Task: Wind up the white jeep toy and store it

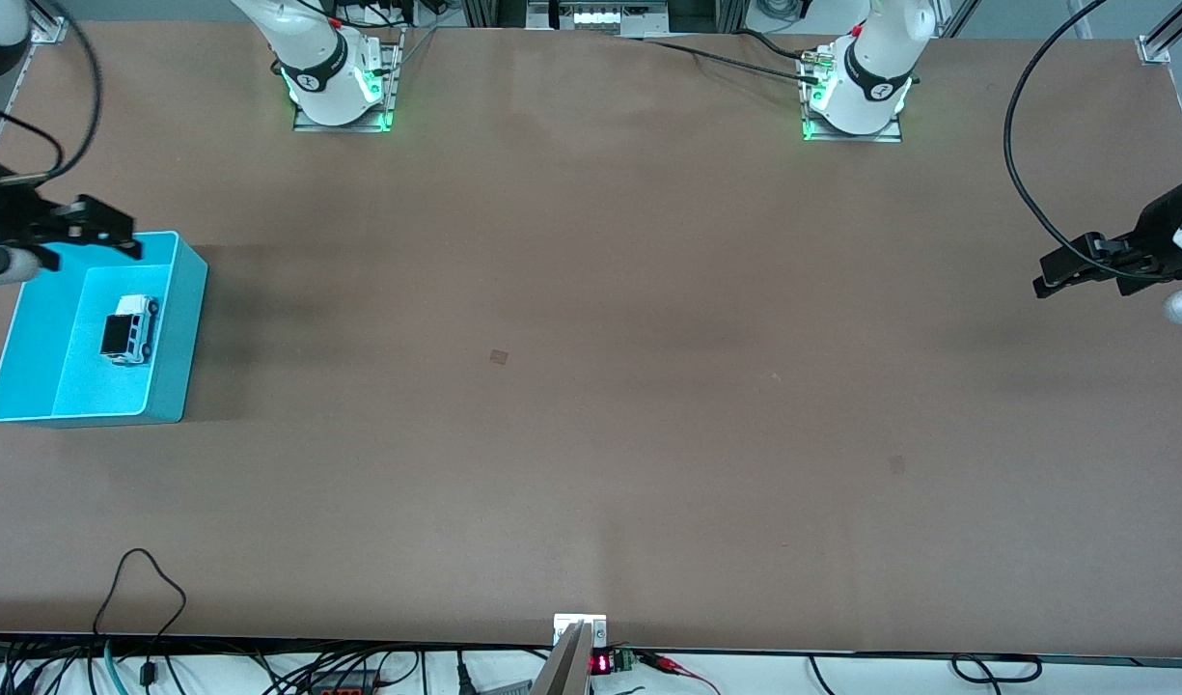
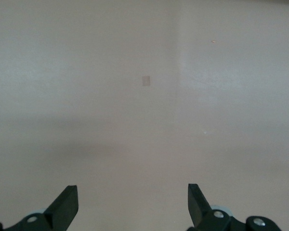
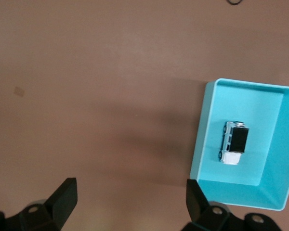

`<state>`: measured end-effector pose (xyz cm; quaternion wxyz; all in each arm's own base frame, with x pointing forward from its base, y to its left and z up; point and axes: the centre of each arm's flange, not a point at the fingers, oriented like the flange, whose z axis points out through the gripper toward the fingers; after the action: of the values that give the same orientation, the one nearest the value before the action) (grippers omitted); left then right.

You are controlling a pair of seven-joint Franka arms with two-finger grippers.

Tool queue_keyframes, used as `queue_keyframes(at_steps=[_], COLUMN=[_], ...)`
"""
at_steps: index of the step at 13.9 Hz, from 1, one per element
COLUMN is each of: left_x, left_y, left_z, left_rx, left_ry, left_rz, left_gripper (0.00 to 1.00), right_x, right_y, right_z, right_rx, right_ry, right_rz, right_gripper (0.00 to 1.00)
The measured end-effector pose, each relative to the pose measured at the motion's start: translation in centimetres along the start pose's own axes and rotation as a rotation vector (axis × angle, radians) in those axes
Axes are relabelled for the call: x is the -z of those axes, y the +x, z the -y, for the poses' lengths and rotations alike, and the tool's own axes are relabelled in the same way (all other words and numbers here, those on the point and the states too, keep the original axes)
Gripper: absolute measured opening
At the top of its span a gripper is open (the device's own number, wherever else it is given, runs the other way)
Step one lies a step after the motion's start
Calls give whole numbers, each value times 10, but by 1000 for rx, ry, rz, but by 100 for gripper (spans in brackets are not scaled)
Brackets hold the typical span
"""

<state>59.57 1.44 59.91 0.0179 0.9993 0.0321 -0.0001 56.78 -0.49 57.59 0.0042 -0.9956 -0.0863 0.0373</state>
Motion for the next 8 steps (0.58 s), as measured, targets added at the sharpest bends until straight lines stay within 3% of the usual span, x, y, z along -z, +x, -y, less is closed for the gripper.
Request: queue_keyframes(at_steps=[2,8], left_x=[0,0], left_y=[0,0], left_z=[0,0], left_rx=[0,0], left_ry=[0,0], left_rz=[0,0], left_gripper=[100,100], right_x=[2,0], right_y=[-6,-5], right_z=[24,23], right_rx=[20,15], right_ry=[0,-3], right_rz=[43,47], right_gripper=[100,100])
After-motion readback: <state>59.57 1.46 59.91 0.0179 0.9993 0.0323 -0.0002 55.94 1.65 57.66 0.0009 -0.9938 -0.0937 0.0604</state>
